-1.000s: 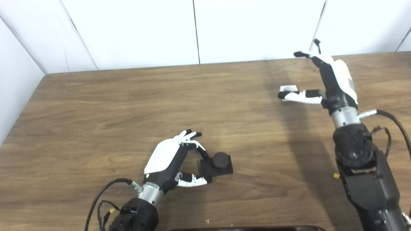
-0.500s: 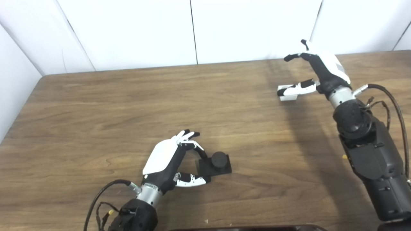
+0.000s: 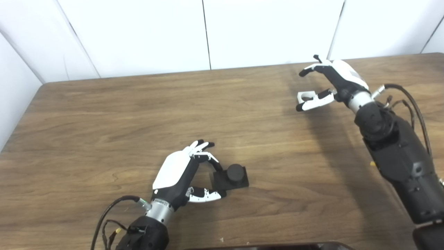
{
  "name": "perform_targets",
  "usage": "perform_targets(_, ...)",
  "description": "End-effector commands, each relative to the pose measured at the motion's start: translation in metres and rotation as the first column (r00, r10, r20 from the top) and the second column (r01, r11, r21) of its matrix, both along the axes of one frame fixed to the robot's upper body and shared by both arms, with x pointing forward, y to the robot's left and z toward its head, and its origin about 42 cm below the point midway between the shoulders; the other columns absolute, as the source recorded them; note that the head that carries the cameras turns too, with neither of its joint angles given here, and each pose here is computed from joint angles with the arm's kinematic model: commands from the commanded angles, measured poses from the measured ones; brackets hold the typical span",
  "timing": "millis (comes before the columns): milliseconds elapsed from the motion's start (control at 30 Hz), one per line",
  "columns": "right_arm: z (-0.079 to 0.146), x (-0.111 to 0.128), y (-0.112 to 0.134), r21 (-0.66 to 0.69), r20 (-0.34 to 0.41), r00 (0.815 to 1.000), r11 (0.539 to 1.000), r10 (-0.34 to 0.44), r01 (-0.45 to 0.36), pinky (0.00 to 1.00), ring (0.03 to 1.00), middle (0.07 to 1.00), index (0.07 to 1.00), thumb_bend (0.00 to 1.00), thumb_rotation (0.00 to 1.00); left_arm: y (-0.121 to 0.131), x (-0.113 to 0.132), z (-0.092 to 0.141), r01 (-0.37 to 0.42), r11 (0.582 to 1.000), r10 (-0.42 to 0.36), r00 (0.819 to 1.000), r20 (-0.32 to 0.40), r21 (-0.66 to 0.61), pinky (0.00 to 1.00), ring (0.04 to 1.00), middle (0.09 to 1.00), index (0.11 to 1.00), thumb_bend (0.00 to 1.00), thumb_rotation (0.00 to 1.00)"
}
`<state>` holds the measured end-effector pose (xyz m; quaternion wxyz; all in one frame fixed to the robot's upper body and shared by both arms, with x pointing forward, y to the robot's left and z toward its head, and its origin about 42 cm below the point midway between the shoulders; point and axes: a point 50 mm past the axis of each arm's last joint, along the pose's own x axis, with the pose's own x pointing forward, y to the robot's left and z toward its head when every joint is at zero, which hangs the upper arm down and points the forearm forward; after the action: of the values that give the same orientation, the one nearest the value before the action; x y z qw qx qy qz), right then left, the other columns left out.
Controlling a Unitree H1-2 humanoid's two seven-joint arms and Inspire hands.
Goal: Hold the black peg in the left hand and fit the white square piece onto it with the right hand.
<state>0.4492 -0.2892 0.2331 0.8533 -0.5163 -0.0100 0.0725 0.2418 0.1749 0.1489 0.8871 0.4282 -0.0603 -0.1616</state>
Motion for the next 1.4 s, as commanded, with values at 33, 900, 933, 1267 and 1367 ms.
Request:
perform_targets(33, 0.038, 0.015, 0.0, -0.061, 0.052, 0.999, 0.998, 0.014, -0.01, 1.0, 1.0, 1.0, 0.746, 0.92, 0.22, 0.004, 0.003, -0.003, -0.017, 0.999, 0.016, 1.0, 0.003, 0.039, 0.95, 0.969, 0.906, 0.491, 0.51, 0.08)
perform_targets(900, 0.036, 0.055, -0.01, -0.272, -0.055, 0.998, 0.962, 0.018, -0.032, 1.0, 1.0, 0.992, 0.729, 0.89, 0.23, 0.003, 0.004, -0.002, -0.021, 0.999, 0.021, 1.0, 0.006, 0.027, 0.96, 0.972, 0.906, 0.491, 0.51, 0.08)
perform_targets(933, 0.036, 0.056, -0.01, -0.278, -0.057, 0.998, 0.96, 0.018, -0.033, 1.0, 1.0, 0.991, 0.726, 0.89, 0.22, 0.003, 0.004, -0.002, -0.021, 0.999, 0.021, 1.0, 0.005, 0.026, 0.96, 0.972, 0.906, 0.491, 0.51, 0.08)
perform_targets(1267, 0.031, 0.06, -0.011, -0.28, -0.071, 0.997, 0.959, 0.02, -0.039, 1.0, 1.0, 0.975, 0.682, 0.87, 0.2, 0.002, 0.003, -0.001, -0.025, 0.999, 0.025, 1.0, 0.003, 0.02, 0.95, 0.975, 0.903, 0.491, 0.51, 0.08)
perform_targets(1367, 0.03, 0.059, -0.012, -0.273, -0.066, 0.998, 0.961, 0.021, -0.038, 1.0, 1.0, 0.968, 0.663, 0.86, 0.19, 0.002, 0.003, -0.001, -0.025, 0.999, 0.025, 1.0, 0.003, 0.02, 0.95, 0.975, 0.903, 0.491, 0.51, 0.08)
